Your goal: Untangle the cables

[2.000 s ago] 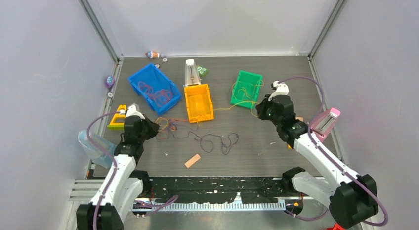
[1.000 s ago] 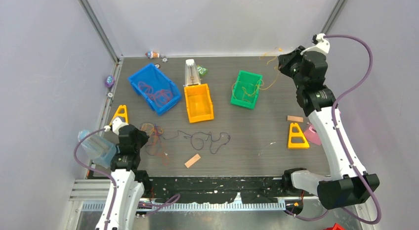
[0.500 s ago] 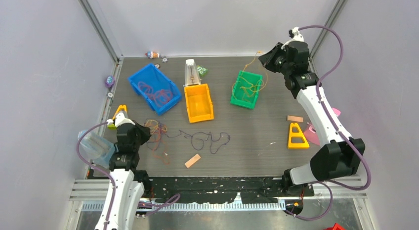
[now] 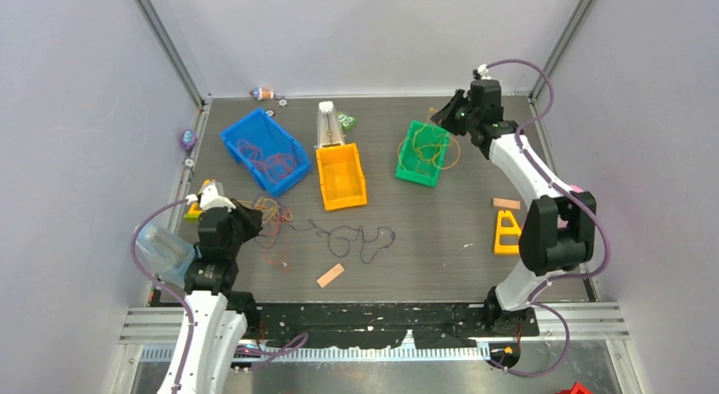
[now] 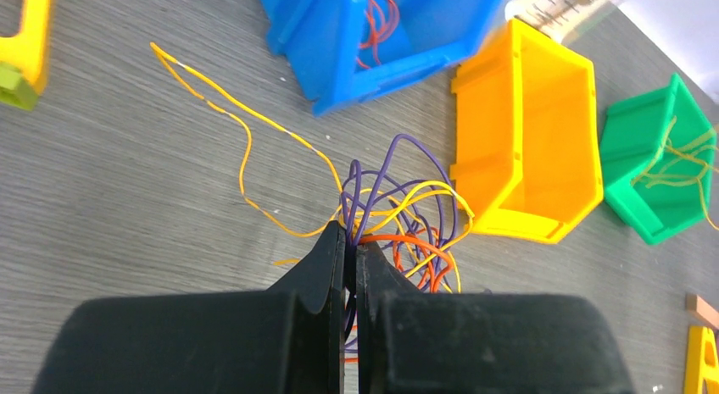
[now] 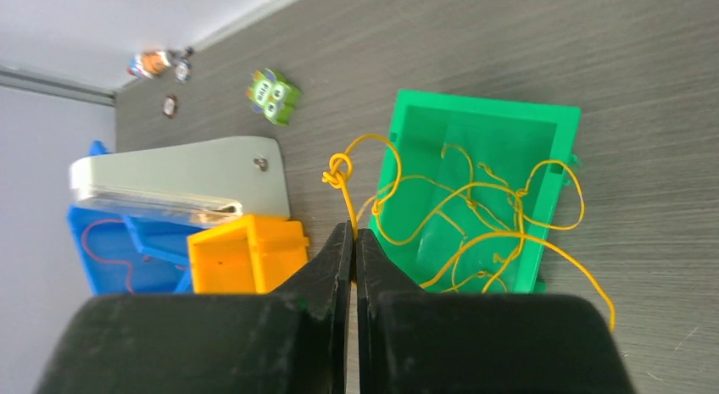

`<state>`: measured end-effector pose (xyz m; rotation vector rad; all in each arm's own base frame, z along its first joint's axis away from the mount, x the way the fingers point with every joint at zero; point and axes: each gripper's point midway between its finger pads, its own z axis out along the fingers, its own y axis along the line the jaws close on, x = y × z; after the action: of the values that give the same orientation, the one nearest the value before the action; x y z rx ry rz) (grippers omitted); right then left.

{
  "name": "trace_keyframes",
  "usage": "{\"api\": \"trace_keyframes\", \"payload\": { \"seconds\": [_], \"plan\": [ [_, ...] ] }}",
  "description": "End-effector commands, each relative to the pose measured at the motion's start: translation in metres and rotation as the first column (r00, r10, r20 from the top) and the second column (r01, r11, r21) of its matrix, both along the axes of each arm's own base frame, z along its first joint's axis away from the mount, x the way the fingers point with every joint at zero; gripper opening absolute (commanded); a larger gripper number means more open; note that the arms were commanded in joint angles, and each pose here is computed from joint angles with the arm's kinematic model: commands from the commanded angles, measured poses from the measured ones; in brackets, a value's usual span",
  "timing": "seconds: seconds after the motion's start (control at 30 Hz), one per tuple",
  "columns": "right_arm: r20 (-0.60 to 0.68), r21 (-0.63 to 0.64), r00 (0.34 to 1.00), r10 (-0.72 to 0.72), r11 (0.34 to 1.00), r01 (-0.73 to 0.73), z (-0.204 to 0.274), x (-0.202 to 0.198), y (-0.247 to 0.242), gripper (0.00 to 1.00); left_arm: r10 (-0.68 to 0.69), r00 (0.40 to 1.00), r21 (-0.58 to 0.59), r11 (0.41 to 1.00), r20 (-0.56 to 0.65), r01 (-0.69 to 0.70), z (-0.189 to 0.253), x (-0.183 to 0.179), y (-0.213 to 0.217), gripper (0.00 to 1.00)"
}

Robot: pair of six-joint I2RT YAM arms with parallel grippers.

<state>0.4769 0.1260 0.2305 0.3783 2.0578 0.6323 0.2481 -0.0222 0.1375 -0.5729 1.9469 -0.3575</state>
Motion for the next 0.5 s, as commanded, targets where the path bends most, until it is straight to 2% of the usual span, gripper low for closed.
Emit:
{"api": "trace_keyframes", "payload": {
  "seconds": [0.0, 0.1, 0.2, 0.33, 0.47],
  "plan": [
    [-0.015, -0.007, 0.999, 0.052, 0.999, -0.053, -0.012, 0.018, 0.018, 0.05, -0.090, 0.993, 0.012, 0.996, 0.076, 0.090, 0.029, 0.010, -0.017, 0.00],
    [-0.089, -0.040, 0.993, 0.075, 0.996, -0.079, -0.037, 0.022, 0.027, 0.05, -0.109, 0.991, 0.018, 0.994, 0.073, 0.108, 0.030, 0.012, -0.021, 0.00],
    [-0.163, -0.085, 0.986, 0.040, 0.995, -0.054, -0.070, 0.033, 0.022, 0.05, -0.122, 0.989, 0.029, 0.992, 0.081, 0.120, 0.033, 0.011, -0.023, 0.00],
    [-0.224, -0.221, 0.973, -0.048, 0.975, -0.003, -0.101, 0.045, 0.005, 0.05, -0.132, 0.986, 0.047, 0.991, 0.098, 0.128, 0.036, 0.011, -0.025, 0.00],
    [-0.274, -0.376, 0.955, -0.117, 0.927, 0.006, -0.128, 0.051, 0.003, 0.05, -0.183, 0.979, 0.052, 0.983, 0.088, 0.179, 0.036, 0.014, -0.036, 0.00]
  ]
}}
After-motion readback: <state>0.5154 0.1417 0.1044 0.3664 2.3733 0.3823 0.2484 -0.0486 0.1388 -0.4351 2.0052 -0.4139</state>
